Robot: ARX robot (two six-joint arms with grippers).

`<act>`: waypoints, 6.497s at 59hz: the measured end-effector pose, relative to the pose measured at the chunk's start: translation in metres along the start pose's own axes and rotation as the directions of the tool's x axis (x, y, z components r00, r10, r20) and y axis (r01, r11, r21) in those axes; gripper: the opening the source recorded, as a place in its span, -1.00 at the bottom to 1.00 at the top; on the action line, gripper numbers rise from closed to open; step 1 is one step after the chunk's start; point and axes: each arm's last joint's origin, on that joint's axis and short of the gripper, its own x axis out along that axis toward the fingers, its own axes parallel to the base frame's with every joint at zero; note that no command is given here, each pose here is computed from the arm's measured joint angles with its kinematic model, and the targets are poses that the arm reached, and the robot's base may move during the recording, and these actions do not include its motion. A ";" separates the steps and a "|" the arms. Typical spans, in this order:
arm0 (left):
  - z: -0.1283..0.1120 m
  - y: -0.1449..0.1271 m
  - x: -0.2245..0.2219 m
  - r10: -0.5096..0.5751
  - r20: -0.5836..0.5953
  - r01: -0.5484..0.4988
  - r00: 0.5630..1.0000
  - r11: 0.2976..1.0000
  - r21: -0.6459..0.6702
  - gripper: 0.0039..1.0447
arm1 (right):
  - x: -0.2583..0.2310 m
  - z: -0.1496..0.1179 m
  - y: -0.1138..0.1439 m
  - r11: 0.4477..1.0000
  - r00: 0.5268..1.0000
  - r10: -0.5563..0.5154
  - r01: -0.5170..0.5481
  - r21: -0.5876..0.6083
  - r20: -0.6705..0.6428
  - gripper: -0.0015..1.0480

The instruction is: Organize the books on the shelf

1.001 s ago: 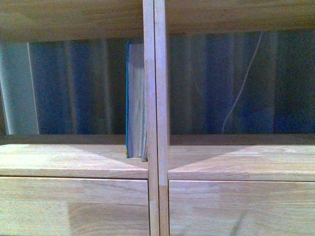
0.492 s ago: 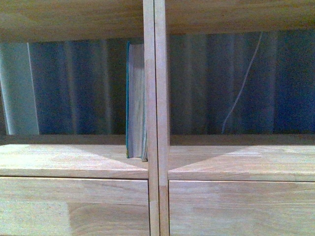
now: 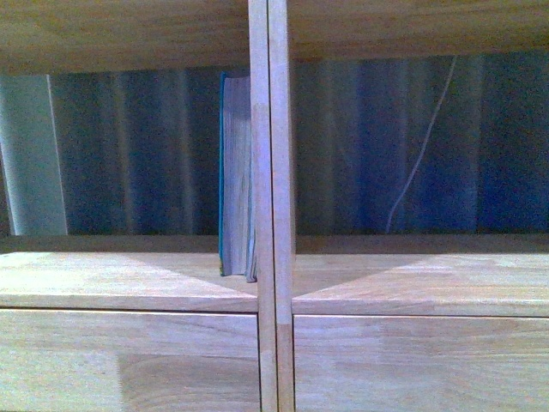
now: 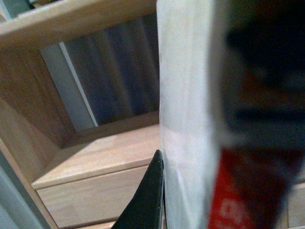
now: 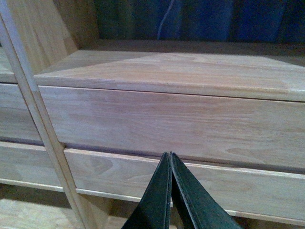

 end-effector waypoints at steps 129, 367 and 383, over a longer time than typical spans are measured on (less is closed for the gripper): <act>-0.108 -0.010 0.413 -0.338 0.072 0.345 0.939 0.911 -0.227 -0.88 | -0.038 -0.020 0.000 1.000 1.000 -0.002 0.002 -0.002 0.017 0.21; -0.114 -0.066 -0.030 0.084 -0.263 -0.162 0.961 0.943 -0.291 -0.83 | -0.038 -0.020 0.000 1.000 1.000 -0.001 0.001 -0.003 0.017 0.86; -0.114 -0.066 -0.030 0.085 -0.263 -0.163 0.961 0.943 -0.290 0.12 | -0.038 -0.020 0.000 1.000 1.000 -0.001 0.001 -0.003 0.017 0.86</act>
